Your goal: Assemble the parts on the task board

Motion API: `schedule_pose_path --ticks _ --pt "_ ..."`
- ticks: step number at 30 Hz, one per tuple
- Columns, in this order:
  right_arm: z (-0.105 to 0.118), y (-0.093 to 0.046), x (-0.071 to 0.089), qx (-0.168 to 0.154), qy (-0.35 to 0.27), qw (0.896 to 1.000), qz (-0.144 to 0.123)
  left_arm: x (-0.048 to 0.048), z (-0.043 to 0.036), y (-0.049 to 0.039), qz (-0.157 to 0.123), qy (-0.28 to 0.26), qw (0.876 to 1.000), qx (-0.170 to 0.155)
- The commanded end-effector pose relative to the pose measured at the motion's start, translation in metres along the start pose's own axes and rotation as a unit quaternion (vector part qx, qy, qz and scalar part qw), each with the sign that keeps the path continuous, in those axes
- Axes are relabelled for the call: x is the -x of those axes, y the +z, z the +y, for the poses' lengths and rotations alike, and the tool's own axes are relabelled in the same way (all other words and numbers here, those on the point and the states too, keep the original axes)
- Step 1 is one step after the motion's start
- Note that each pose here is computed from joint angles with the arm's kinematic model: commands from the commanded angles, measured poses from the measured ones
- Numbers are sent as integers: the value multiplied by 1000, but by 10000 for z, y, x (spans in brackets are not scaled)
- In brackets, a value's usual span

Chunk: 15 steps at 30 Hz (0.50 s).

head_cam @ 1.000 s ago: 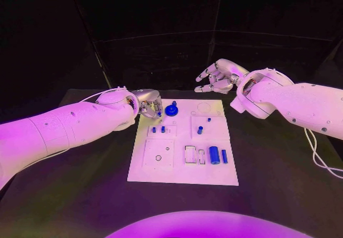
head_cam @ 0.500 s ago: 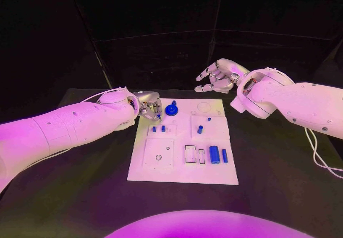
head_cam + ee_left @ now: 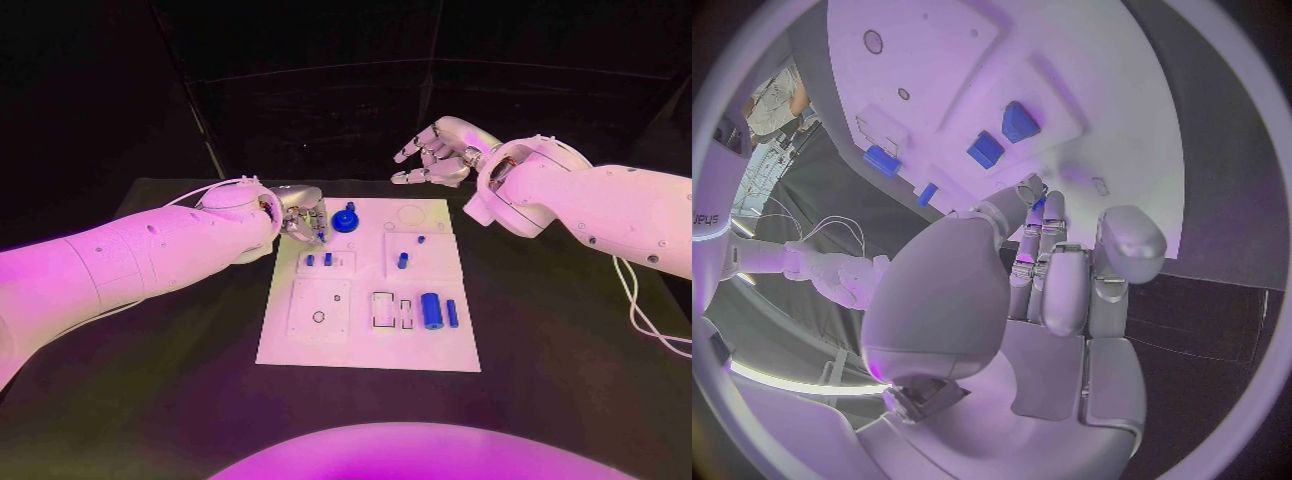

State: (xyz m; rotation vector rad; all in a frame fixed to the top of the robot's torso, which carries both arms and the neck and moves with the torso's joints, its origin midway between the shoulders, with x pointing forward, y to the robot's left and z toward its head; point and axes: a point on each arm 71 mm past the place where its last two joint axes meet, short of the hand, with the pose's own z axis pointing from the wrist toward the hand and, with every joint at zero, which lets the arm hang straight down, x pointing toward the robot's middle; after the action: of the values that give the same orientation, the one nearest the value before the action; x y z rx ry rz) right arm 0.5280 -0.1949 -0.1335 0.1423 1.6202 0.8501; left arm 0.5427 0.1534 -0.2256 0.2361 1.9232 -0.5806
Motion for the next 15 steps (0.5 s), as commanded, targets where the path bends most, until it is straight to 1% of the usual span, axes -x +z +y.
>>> schedule_pose_path --ticks 1,15 --pt "12 -2 8 2 0 1000 0 11 -18 -3 -4 -3 1000 -3" --pt "14 -2 6 2 0 1000 0 10 -38 -2 -5 -3 1000 -5"
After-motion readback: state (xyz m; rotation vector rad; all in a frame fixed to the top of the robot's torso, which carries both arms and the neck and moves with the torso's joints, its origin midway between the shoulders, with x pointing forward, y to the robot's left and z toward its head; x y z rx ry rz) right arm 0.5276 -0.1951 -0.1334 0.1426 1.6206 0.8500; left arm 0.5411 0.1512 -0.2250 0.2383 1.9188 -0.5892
